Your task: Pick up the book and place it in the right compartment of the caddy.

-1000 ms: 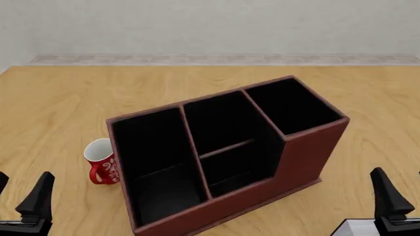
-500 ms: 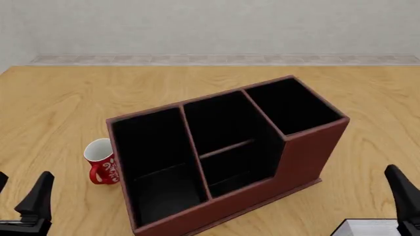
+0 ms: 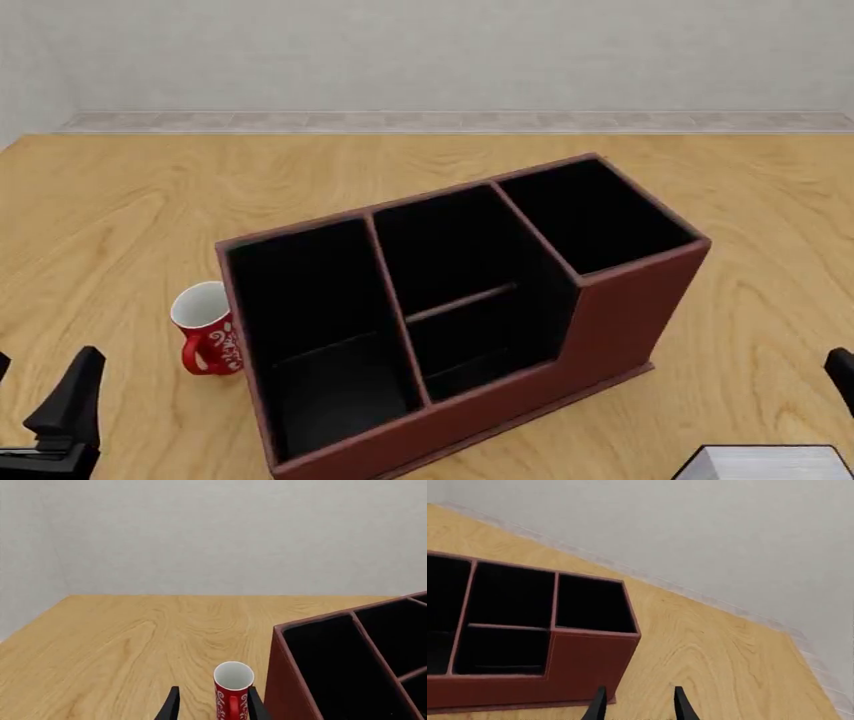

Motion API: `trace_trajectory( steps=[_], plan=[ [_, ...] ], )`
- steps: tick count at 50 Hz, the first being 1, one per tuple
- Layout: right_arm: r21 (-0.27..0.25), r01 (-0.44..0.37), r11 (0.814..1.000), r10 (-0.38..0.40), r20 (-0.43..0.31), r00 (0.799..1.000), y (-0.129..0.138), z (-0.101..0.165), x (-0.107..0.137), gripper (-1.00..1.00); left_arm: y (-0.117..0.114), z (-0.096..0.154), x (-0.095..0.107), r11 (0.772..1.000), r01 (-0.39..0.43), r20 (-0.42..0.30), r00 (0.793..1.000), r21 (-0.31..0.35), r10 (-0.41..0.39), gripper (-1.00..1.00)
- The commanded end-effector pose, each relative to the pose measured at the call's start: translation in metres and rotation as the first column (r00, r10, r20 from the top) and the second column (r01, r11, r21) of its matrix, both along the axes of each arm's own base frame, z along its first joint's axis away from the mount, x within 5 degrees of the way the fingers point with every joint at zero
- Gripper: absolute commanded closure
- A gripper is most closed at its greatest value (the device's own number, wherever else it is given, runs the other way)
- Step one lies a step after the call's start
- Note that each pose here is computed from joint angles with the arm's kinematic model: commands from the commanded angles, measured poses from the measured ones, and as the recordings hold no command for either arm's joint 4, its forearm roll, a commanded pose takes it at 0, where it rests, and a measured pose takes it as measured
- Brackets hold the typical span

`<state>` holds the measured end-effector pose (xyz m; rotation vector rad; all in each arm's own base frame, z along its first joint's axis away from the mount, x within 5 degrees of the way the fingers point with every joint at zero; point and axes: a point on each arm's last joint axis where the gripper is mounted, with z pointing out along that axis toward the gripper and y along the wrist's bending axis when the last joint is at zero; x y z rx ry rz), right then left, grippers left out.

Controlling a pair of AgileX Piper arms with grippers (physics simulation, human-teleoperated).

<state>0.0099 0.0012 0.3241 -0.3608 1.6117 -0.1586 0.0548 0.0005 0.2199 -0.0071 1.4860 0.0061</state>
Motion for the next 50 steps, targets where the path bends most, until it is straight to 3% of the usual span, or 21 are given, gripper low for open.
trace_trajectory(
  steps=[1, 2, 3, 4, 9, 18, 20, 30, 40, 45, 50],
  plan=[
    [0.043, 0.019, 0.999, -0.020, 0.017, 1.000, 0.001, -0.013, 0.009, -1.00, 0.000, -0.001, 0.000, 1.000, 0.003, 0.001, 1.000, 0.000, -0.003, -1.00],
    [-0.045, -0.076, 0.996, 0.068, -0.162, 0.984, 0.007, -0.026, 0.033, -1.00, -0.001, -0.003, 0.001, 1.000, 0.015, -0.004, 1.000, 0.000, -0.015, -1.00],
    [0.040, 0.017, 0.999, -0.017, 0.016, 1.000, 0.001, -0.011, 0.008, -1.00, 0.000, -0.001, 0.000, 1.000, 0.002, 0.003, 1.000, 0.001, -0.002, -1.00],
    [0.040, 0.017, 0.999, -0.017, 0.016, 1.000, 0.001, -0.011, 0.008, -1.00, 0.000, -0.001, 0.000, 1.000, 0.002, 0.003, 1.000, 0.001, -0.002, -1.00],
    [0.001, -0.012, 1.000, 0.012, -0.054, 0.998, 0.002, -0.012, 0.018, -1.00, 0.000, -0.001, 0.000, 1.000, 0.002, 0.001, 1.000, 0.001, -0.002, -1.00],
    [-0.067, -0.041, 0.997, 0.034, -0.107, 0.994, 0.003, 0.011, 0.016, -1.00, 0.000, -0.002, 0.001, 1.000, 0.002, -0.002, 1.000, 0.002, -0.002, -1.00],
    [-0.101, -0.048, 0.994, 0.035, -0.127, 0.991, 0.003, 0.015, 0.016, -1.00, 0.000, -0.002, 0.001, 1.000, 0.002, -0.003, 1.000, 0.002, -0.002, -1.00],
    [-0.164, -0.109, 0.980, 0.073, -0.209, 0.975, 0.004, 0.035, 0.017, -1.00, 0.000, -0.002, 0.001, 1.000, 0.008, -0.007, 1.000, 0.003, -0.008, -1.00],
    [-0.219, -0.175, 0.960, 0.103, -0.304, 0.947, 0.007, 0.038, 0.027, -1.00, 0.000, -0.002, 0.001, 1.000, 0.008, -0.007, 1.000, 0.003, -0.008, -1.00],
    [-0.247, -0.190, 0.950, 0.091, -0.365, 0.927, 0.007, 0.034, 0.031, -1.00, 0.000, -0.001, 0.001, 1.000, 0.008, -0.008, 1.000, 0.003, -0.008, -1.00],
    [-0.281, -0.198, 0.939, 0.078, -0.387, 0.919, 0.006, 0.035, 0.030, -1.00, 0.000, -0.002, 0.001, 1.000, 0.007, -0.008, 1.000, 0.003, -0.007, -1.00]
  ],
)
